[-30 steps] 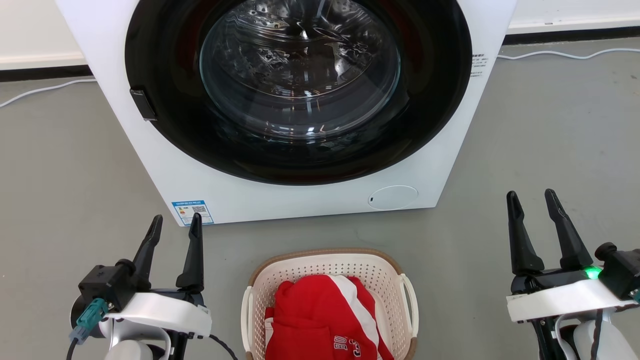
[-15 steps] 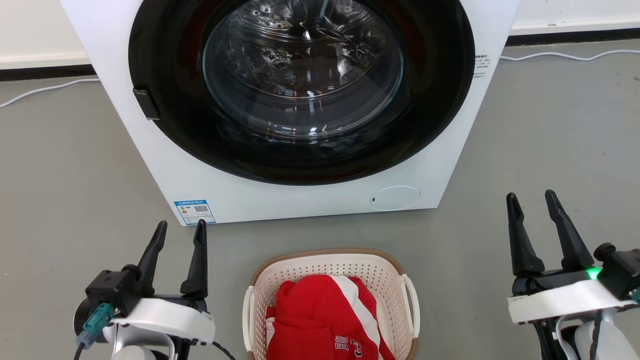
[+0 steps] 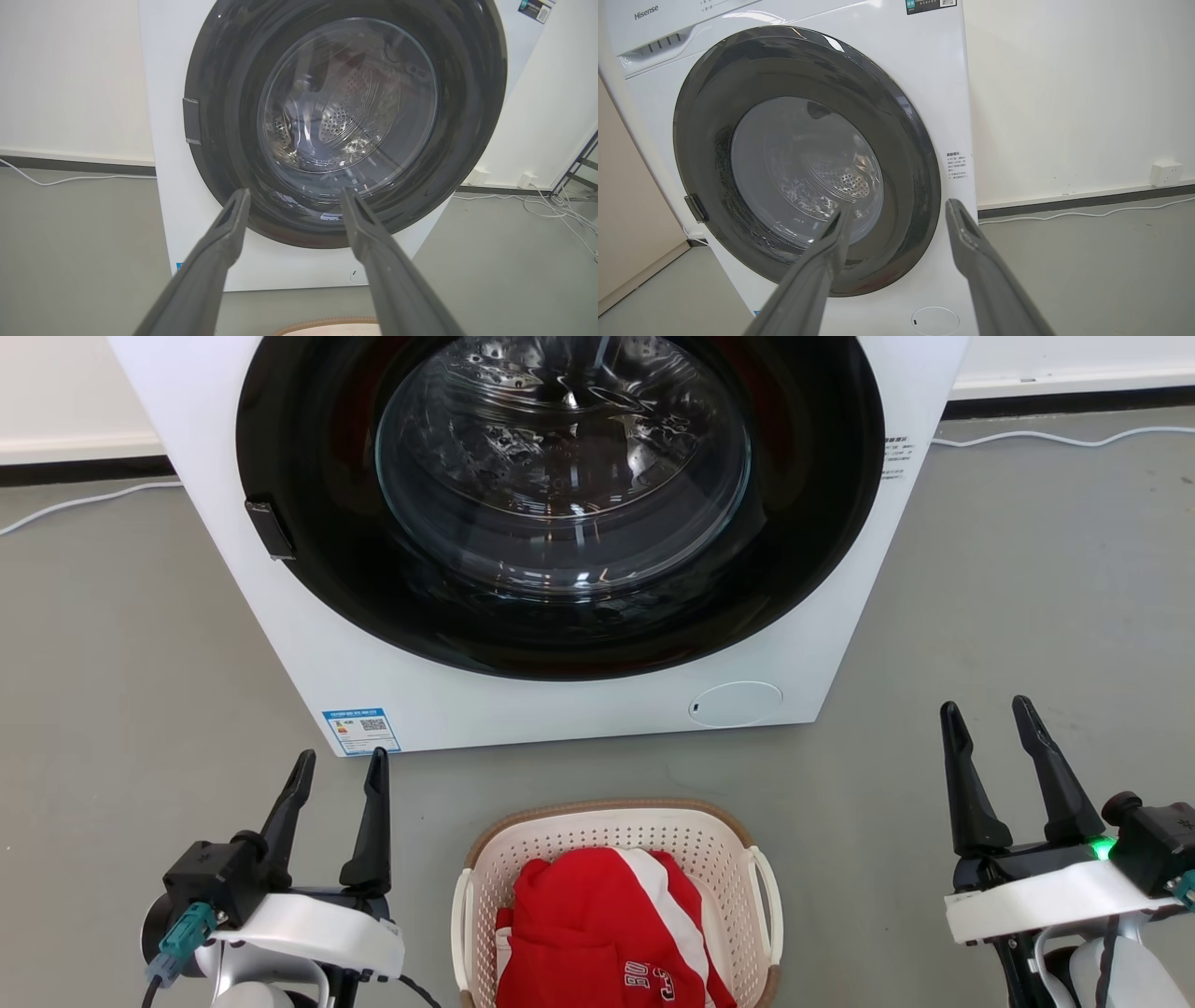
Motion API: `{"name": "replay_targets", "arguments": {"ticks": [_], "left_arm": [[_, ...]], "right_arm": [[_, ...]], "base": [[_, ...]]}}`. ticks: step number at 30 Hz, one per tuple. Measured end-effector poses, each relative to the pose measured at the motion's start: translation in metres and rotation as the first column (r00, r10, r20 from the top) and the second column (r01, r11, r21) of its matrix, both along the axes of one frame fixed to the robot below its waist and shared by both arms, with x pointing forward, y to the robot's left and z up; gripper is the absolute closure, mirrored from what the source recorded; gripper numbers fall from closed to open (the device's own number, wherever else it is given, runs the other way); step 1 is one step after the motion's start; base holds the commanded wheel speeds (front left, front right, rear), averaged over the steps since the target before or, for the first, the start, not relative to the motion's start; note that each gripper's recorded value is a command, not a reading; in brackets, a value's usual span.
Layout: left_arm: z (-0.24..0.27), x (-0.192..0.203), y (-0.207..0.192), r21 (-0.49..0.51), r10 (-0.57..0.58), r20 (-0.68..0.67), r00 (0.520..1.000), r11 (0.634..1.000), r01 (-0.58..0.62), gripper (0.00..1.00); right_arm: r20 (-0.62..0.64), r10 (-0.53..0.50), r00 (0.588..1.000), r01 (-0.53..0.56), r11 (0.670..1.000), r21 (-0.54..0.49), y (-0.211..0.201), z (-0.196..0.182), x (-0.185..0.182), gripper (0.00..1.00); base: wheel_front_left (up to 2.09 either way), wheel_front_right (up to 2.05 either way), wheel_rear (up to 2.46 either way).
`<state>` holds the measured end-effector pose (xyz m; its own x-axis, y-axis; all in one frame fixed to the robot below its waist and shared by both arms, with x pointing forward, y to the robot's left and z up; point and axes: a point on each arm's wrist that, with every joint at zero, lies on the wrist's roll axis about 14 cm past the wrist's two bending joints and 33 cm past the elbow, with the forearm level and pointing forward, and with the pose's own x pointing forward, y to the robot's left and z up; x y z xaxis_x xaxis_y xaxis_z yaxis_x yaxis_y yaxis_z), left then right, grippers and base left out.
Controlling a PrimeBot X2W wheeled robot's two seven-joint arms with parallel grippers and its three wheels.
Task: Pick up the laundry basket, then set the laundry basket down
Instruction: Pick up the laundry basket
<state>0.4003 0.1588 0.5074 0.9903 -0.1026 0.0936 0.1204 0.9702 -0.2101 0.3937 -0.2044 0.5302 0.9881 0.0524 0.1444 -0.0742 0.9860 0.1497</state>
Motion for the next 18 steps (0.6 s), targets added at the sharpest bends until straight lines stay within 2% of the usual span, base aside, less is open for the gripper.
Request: {"name": "replay_targets", "arguments": {"ticks": [11, 18], "left_arm": [[-0.017, 0.002, 0.0, -0.001, 0.001, -0.048, 0.999, 1.0, -0.001, 0.0], [-0.039, 0.007, 0.0, 0.006, 0.003, -0.108, 0.994, 1.0, -0.002, 0.0]], "right_arm": [[-0.034, -0.005, 0.999, 0.005, 1.0, -0.001, -0.002, -0.012, 0.005, 0.0], [-0.091, -0.005, 0.996, 0.005, 1.0, -0.001, -0.002, -0.033, 0.012, 0.0]], "base": [[0.0, 0.0, 0.0], [0.0, 0.0, 0.0]]}}
